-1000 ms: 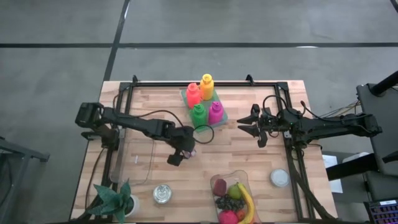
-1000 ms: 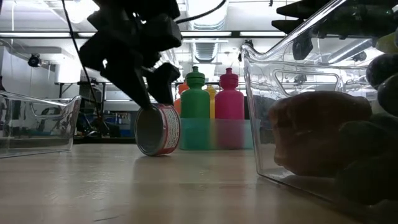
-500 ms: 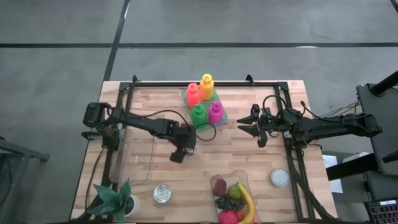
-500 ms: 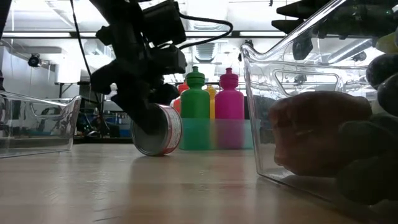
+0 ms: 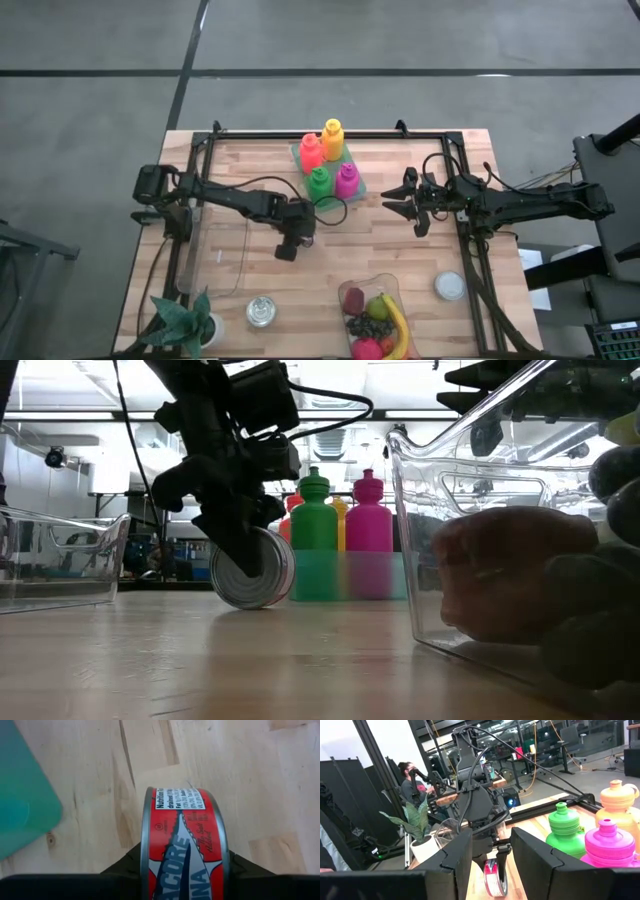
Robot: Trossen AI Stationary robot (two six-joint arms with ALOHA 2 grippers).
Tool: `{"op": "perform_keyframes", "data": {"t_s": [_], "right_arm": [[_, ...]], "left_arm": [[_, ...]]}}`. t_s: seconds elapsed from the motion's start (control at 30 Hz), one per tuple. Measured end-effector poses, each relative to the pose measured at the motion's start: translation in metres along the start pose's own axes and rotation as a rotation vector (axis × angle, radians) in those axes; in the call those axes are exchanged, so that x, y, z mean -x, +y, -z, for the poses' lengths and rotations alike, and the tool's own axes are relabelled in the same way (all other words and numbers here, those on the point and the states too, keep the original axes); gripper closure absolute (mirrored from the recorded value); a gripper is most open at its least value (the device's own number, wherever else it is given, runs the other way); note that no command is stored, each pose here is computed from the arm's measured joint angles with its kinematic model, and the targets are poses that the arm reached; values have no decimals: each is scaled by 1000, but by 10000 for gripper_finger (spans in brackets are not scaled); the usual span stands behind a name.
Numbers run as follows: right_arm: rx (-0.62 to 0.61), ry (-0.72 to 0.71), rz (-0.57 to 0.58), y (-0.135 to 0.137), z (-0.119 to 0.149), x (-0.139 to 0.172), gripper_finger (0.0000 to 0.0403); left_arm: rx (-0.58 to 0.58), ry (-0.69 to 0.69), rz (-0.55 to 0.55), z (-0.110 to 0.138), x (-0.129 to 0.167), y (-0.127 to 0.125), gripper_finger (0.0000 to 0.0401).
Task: Pick & Place Food Item
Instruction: Put the red tuna can into the top transparent bin
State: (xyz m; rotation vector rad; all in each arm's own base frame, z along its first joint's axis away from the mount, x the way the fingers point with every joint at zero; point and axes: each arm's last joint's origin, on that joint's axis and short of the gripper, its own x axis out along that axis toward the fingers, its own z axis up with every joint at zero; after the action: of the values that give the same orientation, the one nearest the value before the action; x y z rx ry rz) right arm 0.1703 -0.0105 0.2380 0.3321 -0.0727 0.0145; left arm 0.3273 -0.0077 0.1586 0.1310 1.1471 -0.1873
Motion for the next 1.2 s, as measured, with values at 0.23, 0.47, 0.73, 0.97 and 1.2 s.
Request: {"op": "perform_keyframes", "data": {"t_s": [0.23,0.47,0.73,0.97,1.2], "right_arm": [[0,0,0,0,0,0,269],[0,0,0,0,0,0,269],[0,0,0,0,0,0,269],[0,0,-1,0,0,0,269],[0,0,0,0,0,0,269]], "left_arm": [[27,-8,-1,-2,7,0,277],[140,-36,-11,-14,64,-2,277],[524,-123,-171,-4,161,-7,277],[892,0,-220,42,212,-22,277],[1274,62,-274,82,227,-43,277]]}}
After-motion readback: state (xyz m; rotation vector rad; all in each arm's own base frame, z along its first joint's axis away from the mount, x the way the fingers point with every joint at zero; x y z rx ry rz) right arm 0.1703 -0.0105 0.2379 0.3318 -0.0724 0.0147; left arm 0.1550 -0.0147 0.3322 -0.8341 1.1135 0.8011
